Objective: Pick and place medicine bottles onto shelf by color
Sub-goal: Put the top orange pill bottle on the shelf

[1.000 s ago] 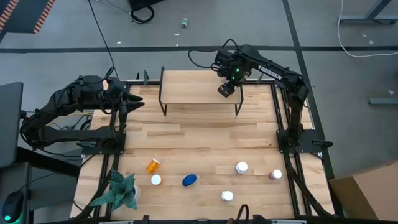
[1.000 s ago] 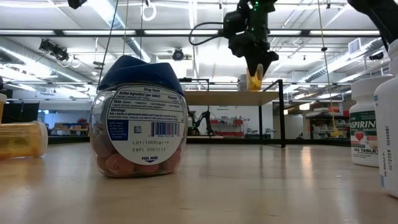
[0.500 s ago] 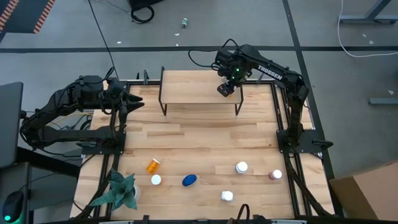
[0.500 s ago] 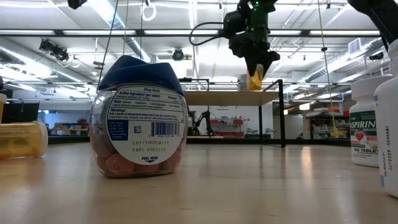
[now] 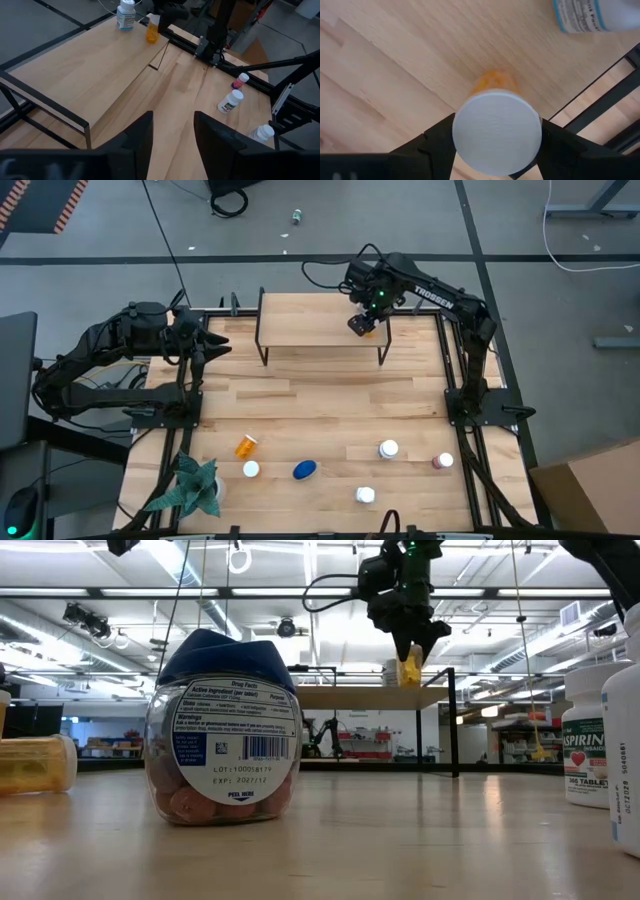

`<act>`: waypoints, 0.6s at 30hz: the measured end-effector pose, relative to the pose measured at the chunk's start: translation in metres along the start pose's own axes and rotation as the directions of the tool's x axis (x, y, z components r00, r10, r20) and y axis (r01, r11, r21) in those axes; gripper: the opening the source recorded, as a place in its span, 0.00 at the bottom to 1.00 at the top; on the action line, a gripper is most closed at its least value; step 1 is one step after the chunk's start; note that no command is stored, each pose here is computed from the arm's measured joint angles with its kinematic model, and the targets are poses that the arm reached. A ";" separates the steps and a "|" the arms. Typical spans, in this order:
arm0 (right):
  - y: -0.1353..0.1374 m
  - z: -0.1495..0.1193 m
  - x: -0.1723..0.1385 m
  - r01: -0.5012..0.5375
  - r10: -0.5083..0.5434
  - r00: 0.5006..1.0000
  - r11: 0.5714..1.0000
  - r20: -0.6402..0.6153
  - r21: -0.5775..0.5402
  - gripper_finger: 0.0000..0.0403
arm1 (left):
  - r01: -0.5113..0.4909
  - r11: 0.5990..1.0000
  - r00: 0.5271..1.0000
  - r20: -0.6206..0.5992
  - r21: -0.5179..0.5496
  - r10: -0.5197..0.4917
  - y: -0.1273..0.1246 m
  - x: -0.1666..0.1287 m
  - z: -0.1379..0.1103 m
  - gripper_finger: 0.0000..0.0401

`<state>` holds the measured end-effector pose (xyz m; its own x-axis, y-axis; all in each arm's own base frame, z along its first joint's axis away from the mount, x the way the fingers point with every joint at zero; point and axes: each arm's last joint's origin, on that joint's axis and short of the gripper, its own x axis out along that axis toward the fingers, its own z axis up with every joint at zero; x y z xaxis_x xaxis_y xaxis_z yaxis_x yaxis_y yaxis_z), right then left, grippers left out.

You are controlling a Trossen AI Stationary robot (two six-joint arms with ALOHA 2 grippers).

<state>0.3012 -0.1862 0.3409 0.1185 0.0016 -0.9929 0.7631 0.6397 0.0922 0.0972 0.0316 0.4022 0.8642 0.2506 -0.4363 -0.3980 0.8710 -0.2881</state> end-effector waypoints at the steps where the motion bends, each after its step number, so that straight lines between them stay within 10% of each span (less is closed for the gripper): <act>1: 0.001 0.000 0.000 0.000 0.000 1.000 1.000 -0.001 -0.002 0.58 | 0.000 1.000 1.000 0.000 0.000 0.000 0.000 0.000 0.000 0.36; 18: 0.001 0.000 0.000 0.015 -0.015 1.000 1.000 0.004 0.026 0.58 | -0.001 1.000 1.000 -0.001 0.005 0.001 0.000 0.000 0.000 0.37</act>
<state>0.3019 -0.1850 0.3408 0.1096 -0.0116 -0.9939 0.7811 0.6194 0.0789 0.0971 0.0316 0.4022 0.8638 0.2508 -0.4370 -0.3970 0.8729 -0.2838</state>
